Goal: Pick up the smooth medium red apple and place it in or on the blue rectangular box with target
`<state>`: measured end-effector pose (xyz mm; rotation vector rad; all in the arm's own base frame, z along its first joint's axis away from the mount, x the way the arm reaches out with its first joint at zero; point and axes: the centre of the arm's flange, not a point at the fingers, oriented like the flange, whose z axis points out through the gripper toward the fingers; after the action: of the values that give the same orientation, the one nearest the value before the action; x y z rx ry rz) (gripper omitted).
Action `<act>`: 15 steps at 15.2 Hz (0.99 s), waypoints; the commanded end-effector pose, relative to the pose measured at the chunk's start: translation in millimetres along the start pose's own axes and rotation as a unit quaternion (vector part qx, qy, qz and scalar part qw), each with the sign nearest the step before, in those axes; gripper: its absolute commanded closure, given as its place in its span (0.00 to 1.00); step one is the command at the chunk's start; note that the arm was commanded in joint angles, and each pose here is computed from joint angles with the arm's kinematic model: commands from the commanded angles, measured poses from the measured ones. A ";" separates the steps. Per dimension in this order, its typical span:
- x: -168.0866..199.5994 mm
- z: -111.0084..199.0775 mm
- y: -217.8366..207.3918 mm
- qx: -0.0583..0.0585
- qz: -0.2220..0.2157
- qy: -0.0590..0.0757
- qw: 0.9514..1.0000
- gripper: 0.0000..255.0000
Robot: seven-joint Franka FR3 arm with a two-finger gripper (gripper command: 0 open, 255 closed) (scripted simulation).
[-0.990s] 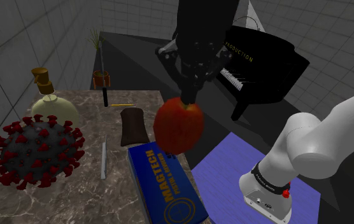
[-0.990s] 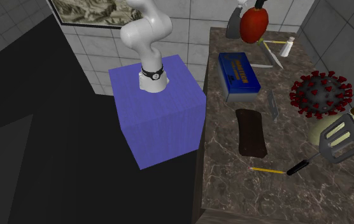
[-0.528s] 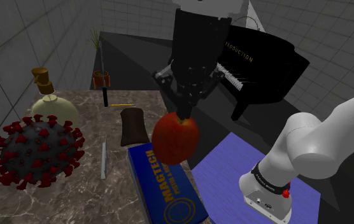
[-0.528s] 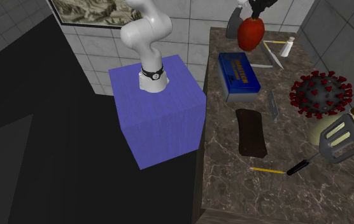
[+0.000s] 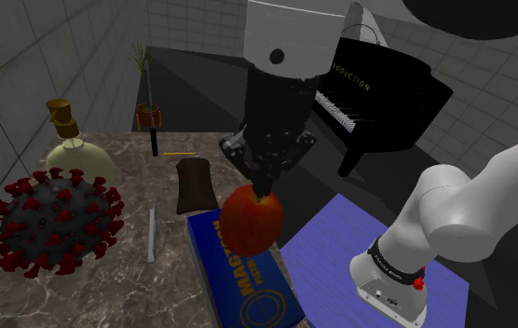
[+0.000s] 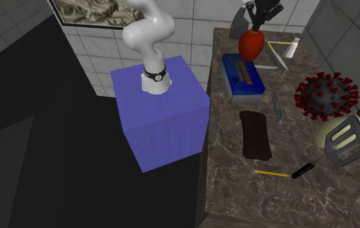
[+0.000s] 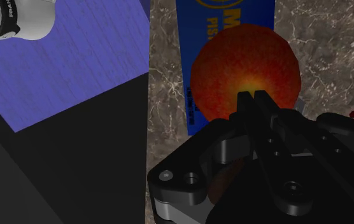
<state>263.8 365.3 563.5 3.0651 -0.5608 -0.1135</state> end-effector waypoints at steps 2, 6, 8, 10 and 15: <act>1.0 14.9 -0.7 0.000 0.000 0.000 1.000 1.00; 2.4 36.0 -1.5 0.000 0.000 0.000 1.000 1.00; 3.1 46.5 -1.9 0.000 0.000 0.000 1.000 1.00; 3.7 55.6 -2.2 0.000 0.000 0.000 1.000 1.00; 3.7 55.6 -2.2 0.000 0.000 0.000 1.000 1.00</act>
<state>263.8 365.5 507.7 3.0653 -0.5608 -0.1132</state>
